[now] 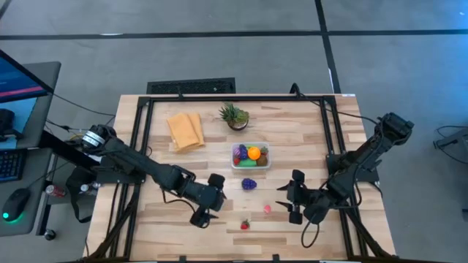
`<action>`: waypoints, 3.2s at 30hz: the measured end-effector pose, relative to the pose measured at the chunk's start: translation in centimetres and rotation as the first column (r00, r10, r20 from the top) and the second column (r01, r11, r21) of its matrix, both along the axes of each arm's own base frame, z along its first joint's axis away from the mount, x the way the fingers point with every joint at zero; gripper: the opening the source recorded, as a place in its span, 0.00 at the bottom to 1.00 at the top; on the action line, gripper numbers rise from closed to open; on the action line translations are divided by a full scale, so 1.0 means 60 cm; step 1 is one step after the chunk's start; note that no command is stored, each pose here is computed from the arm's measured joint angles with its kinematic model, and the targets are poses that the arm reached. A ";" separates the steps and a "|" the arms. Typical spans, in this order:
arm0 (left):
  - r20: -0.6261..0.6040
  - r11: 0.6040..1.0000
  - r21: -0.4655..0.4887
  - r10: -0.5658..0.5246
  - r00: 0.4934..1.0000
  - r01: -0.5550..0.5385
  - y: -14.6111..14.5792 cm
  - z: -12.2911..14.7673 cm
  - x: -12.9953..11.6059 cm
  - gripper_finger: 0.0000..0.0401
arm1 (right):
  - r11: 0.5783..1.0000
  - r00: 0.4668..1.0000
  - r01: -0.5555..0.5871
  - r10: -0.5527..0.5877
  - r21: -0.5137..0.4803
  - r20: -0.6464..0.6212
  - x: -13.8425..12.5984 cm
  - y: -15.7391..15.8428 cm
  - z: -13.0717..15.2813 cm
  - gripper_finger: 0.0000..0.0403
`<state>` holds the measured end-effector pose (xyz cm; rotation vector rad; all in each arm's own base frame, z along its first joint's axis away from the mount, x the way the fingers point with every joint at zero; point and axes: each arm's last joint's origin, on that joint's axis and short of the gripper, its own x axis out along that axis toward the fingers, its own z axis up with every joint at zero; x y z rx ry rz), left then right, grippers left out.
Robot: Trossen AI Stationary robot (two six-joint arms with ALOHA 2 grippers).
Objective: Pick and placing Produce into tupperware
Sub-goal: Put the pink peach into the transparent container
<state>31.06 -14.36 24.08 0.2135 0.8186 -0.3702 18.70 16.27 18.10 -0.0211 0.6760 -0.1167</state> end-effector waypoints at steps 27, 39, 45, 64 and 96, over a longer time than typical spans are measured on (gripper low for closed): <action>0.663 0.676 0.046 0.529 0.529 -0.735 -0.049 -0.169 -0.177 0.84 | 0.990 0.986 0.094 -0.078 -0.103 0.149 -0.033 0.040 -0.024 0.52; 0.615 0.826 -0.040 0.464 0.638 -0.562 -0.056 -0.164 -0.174 0.84 | 0.962 0.916 0.268 -0.242 -0.041 0.320 -0.060 0.081 -0.128 0.52; 0.646 0.943 -0.132 0.317 0.694 -0.306 -0.050 -0.146 -0.161 0.84 | 0.964 0.903 0.264 -0.262 0.041 0.340 -0.053 0.098 -0.149 0.52; 0.596 0.914 -0.190 0.397 0.698 -0.357 -0.003 -0.171 -0.157 0.84 | 0.980 0.951 0.176 -0.194 0.095 0.241 -0.006 0.110 -0.173 0.52; 0.583 0.913 -0.182 0.400 0.707 -0.366 -0.002 -0.174 -0.157 0.84 | 0.983 0.978 0.161 -0.171 0.086 0.116 0.038 0.079 -0.182 0.31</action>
